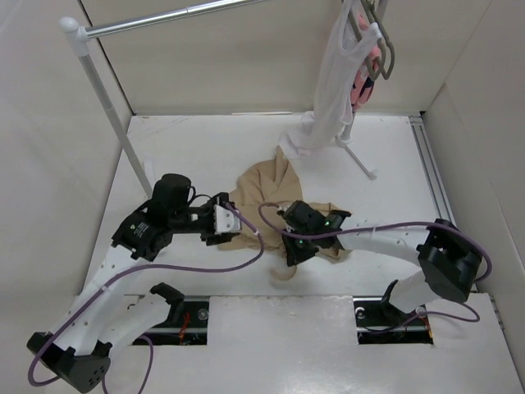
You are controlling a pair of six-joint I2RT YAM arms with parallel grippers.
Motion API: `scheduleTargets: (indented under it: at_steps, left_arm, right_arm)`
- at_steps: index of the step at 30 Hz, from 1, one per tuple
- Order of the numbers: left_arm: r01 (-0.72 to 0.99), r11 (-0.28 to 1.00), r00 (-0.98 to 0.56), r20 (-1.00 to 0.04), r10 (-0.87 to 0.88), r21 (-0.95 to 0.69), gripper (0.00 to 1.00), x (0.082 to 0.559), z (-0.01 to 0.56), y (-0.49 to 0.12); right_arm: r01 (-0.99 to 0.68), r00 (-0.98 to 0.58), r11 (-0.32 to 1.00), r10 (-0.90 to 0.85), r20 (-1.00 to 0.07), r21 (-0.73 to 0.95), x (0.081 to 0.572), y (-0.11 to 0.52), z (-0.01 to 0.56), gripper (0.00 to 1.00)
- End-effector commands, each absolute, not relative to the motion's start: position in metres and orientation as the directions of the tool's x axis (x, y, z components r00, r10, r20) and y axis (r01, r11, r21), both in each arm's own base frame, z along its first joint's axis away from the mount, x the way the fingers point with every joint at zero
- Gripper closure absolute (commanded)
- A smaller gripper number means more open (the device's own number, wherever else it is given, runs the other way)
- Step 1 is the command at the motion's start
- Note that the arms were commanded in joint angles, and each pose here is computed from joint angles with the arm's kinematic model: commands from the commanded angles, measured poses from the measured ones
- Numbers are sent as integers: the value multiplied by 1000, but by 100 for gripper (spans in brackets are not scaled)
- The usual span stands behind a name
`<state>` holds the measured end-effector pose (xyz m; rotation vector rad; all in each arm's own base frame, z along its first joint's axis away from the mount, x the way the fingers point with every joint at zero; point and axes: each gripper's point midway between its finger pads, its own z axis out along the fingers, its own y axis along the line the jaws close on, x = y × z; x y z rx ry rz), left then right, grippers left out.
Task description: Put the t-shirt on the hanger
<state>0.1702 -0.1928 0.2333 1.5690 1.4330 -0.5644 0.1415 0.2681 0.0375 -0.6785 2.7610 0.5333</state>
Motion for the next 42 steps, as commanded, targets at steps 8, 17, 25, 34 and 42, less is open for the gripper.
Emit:
scheduleTargets:
  at_steps: [8,17,25,34,42]
  left_arm:
    - [717,-261,694,-627,354,646,33,140,292,-203]
    - [695,-463,702,-381,602,550,34,164,227,-154]
    - [700,-456,660,-255,706,550,45,186,192,-132]
    - [721,-190,528,-351,773,667,71,225,210,-149]
    - [689,-120,536,-391,748,715,100,226,225,-154]
  right_arm:
    - [-557,-804,518,-139,-579,649,209,397,238,100]
    - [-523,-824,437,-40,-565,732,242,440,267,100]
    - [-505,-839,421,-35,-543,753,242,445,269,100]
    - [-495,-846,407,-24,-532,768,236,446,267,100]
    - [-530,-826,391,-38,-562,752,230,445,269,100]
